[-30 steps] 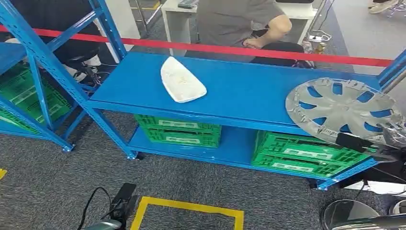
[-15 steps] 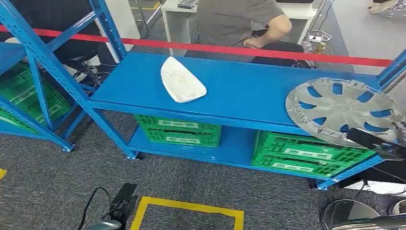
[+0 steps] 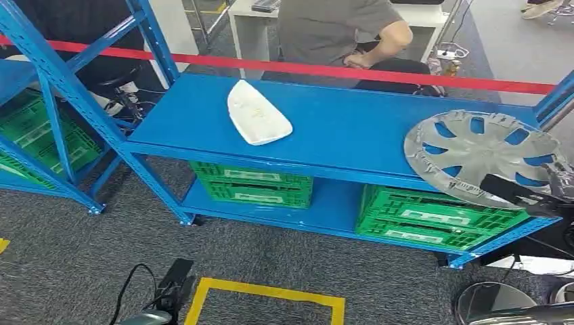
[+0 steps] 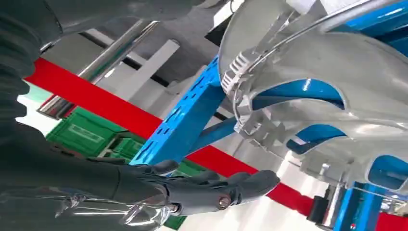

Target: Take the parts from the cabinet and place them on the table.

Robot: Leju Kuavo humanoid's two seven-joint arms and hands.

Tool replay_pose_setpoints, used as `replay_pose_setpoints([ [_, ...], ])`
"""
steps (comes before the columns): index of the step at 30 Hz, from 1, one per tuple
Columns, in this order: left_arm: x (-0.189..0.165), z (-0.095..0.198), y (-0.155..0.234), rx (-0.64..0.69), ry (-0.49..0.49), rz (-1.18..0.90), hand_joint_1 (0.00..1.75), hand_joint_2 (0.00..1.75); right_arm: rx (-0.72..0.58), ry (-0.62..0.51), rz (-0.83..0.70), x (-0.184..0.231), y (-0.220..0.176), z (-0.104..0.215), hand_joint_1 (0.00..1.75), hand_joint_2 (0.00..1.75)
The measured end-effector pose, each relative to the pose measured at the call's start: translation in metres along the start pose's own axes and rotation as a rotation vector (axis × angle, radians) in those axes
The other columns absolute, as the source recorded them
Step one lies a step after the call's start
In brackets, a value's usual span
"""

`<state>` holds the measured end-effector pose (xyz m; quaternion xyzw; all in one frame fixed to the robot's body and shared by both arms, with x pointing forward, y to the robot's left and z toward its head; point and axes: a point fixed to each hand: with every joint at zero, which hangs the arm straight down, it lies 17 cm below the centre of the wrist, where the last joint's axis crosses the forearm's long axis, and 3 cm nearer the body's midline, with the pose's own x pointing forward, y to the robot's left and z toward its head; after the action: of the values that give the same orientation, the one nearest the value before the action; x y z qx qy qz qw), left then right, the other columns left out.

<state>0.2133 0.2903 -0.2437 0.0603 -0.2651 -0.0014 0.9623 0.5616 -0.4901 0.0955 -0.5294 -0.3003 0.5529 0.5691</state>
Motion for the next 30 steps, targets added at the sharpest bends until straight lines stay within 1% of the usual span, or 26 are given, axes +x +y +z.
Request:
replay_pose_setpoints([
  [4,0.000,0.000,0.000,0.000,-0.001,0.000,0.00,0.00,-0.006,-0.027,0.002,0.009,-0.003,-0.001,0.00,1.75],
  [10,0.001,0.000,0.000,0.000,-0.001,-0.001,0.00,0.00,-0.006,-0.088,0.001,0.033,-0.004,0.001,0.00,1.75],
  [23,0.004,-0.001,0.000,0.003,-0.003,0.001,0.00,0.00,-0.033,-0.245,0.006,0.112,-0.023,0.009,0.00,1.75],
  [30,0.004,-0.001,0.000,0.003,-0.002,0.001,0.00,0.00,-0.015,-0.276,0.001,0.128,-0.019,0.013,0.00,1.75],
])
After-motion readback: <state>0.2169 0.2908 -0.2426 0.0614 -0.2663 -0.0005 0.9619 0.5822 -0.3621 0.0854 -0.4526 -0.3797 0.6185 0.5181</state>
